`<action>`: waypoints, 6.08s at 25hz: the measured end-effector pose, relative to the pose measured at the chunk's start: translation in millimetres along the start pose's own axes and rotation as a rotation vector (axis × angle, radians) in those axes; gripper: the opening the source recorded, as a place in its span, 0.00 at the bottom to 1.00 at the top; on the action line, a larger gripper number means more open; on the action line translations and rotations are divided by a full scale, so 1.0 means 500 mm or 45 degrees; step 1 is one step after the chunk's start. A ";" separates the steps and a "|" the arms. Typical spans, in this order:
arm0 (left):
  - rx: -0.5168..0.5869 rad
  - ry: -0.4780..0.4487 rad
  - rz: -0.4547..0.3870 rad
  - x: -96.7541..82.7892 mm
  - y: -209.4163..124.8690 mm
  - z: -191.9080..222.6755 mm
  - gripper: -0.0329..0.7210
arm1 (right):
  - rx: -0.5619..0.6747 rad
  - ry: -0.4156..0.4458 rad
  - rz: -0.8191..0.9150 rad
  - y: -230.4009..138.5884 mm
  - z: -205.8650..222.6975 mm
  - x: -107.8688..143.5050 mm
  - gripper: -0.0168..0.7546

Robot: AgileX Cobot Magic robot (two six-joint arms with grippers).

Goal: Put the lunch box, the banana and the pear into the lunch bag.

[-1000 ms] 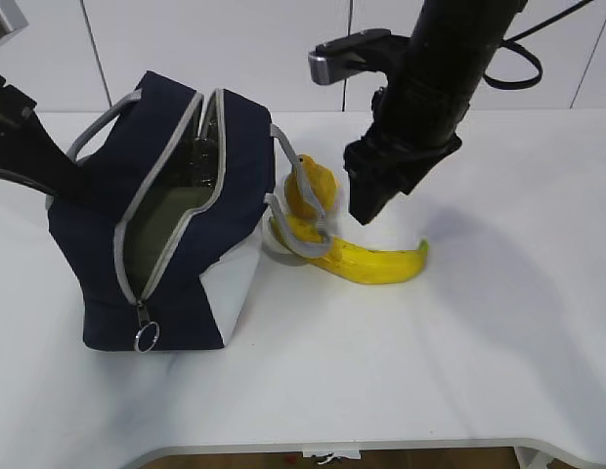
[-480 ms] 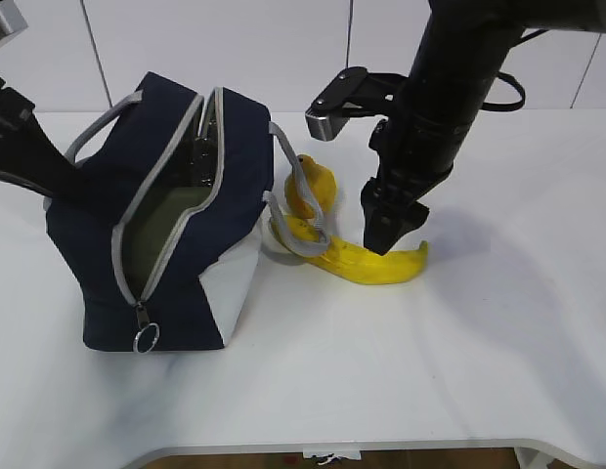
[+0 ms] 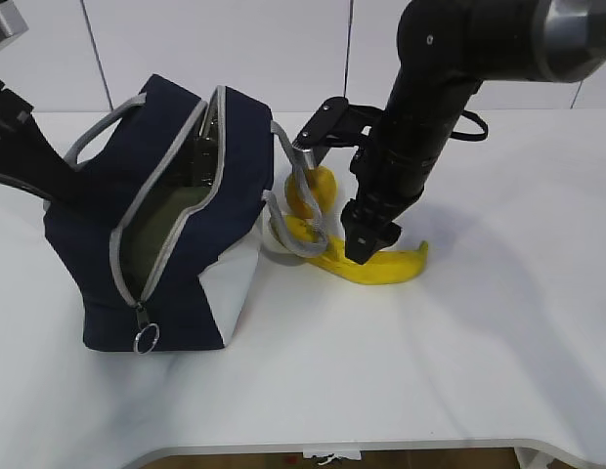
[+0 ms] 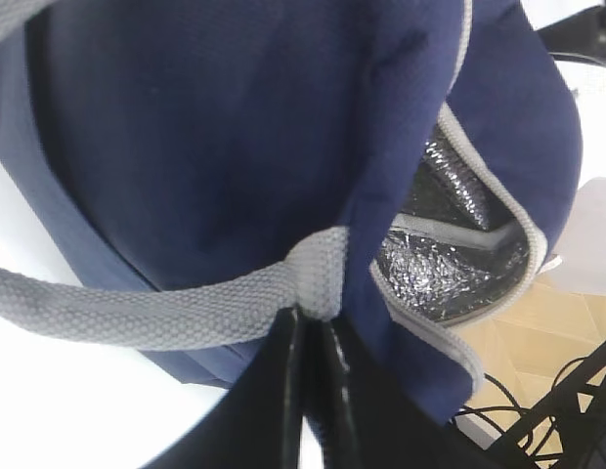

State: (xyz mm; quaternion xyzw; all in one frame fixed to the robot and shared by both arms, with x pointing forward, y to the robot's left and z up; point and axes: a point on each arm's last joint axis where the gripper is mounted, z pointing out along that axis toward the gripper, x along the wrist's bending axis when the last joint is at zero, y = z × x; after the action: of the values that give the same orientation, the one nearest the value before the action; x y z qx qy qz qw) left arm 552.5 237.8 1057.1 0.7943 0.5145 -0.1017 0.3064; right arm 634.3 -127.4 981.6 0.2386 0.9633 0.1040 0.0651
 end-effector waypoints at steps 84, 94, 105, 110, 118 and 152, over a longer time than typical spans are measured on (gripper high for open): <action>-0.012 -0.003 -0.004 0.000 0.002 0.000 0.04 | 0.040 -0.464 0.479 -0.006 -0.231 -0.047 0.35; -0.099 -0.123 -0.066 -0.017 0.015 -0.001 0.04 | -0.497 0.040 0.686 0.076 -0.360 0.020 0.34; -0.165 -0.216 -0.115 -0.029 0.025 -0.003 0.04 | -0.794 0.679 0.767 0.167 -0.335 0.062 0.34; -0.191 -0.252 -0.136 -0.034 0.029 -0.004 0.04 | -0.756 0.756 0.816 0.196 -0.255 0.054 0.34; -0.224 -0.292 -0.160 -0.039 0.034 -0.006 0.04 | -0.699 0.795 0.886 0.210 -0.169 0.035 0.34; -0.058 -0.123 -0.059 -0.017 0.009 0.000 0.04 | -0.518 0.058 0.770 0.180 -0.234 -0.040 0.71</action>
State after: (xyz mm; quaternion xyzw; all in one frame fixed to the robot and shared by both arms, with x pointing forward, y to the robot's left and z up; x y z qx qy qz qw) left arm 552.7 230.3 1062.7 0.7692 0.5197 -0.1353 0.3463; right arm 671.7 -78.7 1117.6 0.4926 0.8100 0.3133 0.0561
